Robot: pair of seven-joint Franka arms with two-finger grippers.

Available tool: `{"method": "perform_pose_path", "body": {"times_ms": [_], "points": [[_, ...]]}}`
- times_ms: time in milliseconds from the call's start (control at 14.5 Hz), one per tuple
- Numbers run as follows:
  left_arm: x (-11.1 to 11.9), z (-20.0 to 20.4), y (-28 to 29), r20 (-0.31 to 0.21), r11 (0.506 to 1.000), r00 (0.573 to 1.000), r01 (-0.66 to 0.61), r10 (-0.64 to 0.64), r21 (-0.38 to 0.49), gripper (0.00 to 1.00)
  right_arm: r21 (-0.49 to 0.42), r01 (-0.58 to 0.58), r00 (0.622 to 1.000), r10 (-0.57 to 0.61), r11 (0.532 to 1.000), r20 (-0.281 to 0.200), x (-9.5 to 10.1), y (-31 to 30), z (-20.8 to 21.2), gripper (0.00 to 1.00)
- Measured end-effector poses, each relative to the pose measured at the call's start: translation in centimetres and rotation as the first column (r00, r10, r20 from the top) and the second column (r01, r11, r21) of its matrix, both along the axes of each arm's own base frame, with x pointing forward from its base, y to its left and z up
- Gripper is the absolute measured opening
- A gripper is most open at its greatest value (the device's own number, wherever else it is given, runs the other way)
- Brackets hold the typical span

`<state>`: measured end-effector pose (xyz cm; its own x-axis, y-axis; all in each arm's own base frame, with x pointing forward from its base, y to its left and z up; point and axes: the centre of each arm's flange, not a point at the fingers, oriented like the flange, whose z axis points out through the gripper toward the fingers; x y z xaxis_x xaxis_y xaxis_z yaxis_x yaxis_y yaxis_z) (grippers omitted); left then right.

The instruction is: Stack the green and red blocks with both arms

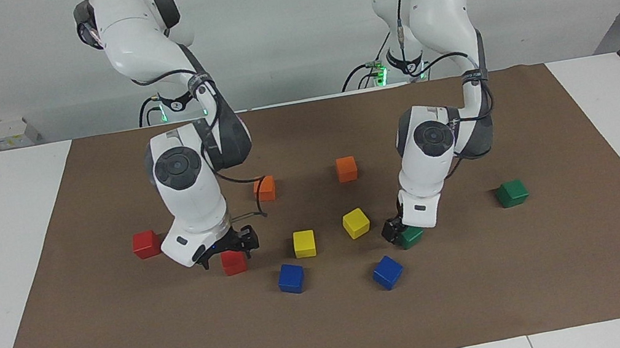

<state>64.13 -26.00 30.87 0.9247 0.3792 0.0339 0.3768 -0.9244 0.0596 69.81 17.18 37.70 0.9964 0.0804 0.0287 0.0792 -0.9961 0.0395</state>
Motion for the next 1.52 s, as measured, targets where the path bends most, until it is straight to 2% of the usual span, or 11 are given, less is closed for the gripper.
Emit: {"method": "perform_pose_path", "body": {"times_ms": [138,207,345,552,760,967,1243,1519], "points": [[0.0,0.0,0.0,0.0,1.0,1.0,-0.002,0.002,0.0,1.0,0.0,0.006,1.0,-0.006,1.0,-0.002,0.1,-0.5,-1.2,1.0],[0.0,0.0,0.0,0.0,1.0,1.0,-0.003,0.003,0.0,0.93,0.0,0.008,1.0,-0.008,1.0,-0.004,0.0,-0.6,-1.8,1.0],[0.0,0.0,-0.1,0.0,1.0,1.0,-0.004,0.004,-0.001,0.9,0.004,0.024,1.0,-0.024,1.0,-0.009,-0.2,-0.5,-2.6,1.0],[-0.2,0.0,0.1,-0.024,1.0,1.0,0.0,0.0,0.02,0.56,0.007,0.036,0.999,-0.036,0.999,-0.016,-0.6,-0.5,-3.8,1.0],[0.0,2.6,0.7,-0.074,0.996,0.997,0.02,-0.013,0.092,0.55,0.008,0.037,0.999,-0.037,0.999,-0.02,-1.1,-0.6,-4.8,1.0],[0.1,6.2,2.9,-0.083,0.992,0.995,0.069,-0.06,0.106,0.55,0.011,0.035,0.999,-0.035,0.999,-0.015,-1.8,-0.7,-5.8,1.0],[0.3,10.9,14.3,-0.112,0.979,0.978,0.188,-0.178,0.084,0.55,0.012,0.034,0.999,-0.034,0.999,-0.016,-2.3,-0.8,-7.1,1.0],[0.3,11.7,23.4,-0.125,0.953,0.95,0.296,-0.288,0.057,0.55,0.013,0.034,0.999,-0.034,0.999,-0.018,-2.7,-0.8,-7.9,1.0]]}}
